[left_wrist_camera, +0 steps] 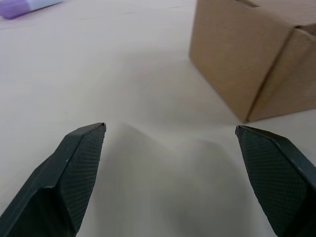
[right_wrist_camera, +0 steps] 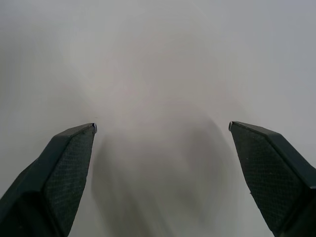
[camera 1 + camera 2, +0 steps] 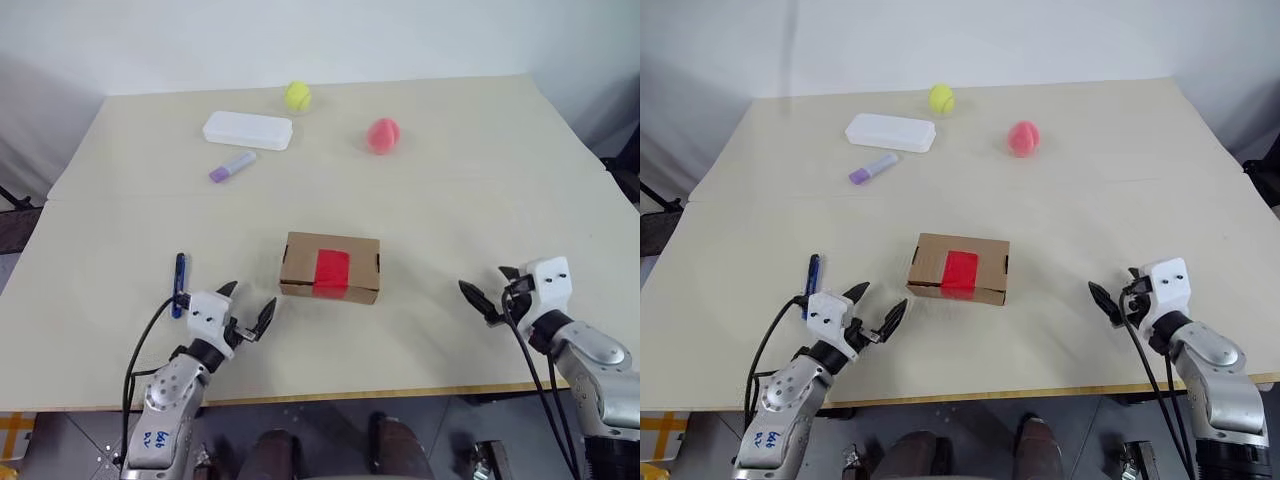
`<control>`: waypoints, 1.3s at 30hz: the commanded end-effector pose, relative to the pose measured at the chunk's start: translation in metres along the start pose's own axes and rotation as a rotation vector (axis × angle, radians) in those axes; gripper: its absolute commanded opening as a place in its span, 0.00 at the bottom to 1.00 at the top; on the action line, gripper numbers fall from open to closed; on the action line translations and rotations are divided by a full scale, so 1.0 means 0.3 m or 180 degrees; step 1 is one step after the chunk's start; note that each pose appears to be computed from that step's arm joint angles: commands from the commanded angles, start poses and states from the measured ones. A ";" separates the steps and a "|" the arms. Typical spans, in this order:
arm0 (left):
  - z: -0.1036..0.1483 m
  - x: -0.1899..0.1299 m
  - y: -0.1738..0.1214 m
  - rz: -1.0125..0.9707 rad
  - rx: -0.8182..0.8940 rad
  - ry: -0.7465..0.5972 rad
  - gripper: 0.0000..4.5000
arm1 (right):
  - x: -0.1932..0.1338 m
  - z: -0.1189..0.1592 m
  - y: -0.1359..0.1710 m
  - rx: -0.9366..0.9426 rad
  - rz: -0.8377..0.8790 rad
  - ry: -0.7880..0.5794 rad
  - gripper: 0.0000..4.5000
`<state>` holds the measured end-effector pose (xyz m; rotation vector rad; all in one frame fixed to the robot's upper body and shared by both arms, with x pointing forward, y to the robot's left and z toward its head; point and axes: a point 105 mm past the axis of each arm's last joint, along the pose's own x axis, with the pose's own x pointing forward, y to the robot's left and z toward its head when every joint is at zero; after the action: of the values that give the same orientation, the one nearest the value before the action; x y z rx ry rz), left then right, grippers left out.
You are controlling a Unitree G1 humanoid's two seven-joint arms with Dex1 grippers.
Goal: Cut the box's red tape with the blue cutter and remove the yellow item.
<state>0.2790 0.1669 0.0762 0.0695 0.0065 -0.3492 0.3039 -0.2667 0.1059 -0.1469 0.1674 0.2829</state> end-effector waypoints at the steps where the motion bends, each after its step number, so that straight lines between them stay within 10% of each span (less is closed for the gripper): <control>1: -0.016 -0.020 0.024 0.0170 -0.0046 0.0080 1.00 | -0.010 0.031 -0.013 -0.0045 -0.0046 -0.0062 1.00; 12: -0.039 0.042 0.020 0.0104 -0.0047 0.0313 0.87 | 0.010 0.054 0.048 -0.0096 0.0093 0.0071 0.87; 23: -0.014 0.130 0.030 0.0104 -0.0177 0.0149 0.10 | 0.026 0.066 0.159 -0.0081 0.0382 0.0030 0.01; 39: 0.018 0.159 -0.173 -0.1078 0.0043 0.0006 0.01 | 0.196 0.233 0.490 -0.0147 0.1681 -0.0244 0.00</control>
<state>0.3198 0.1243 0.0875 0.0899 -0.0169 -0.5642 0.3304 -0.1169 0.1413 -0.1333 0.1401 0.7290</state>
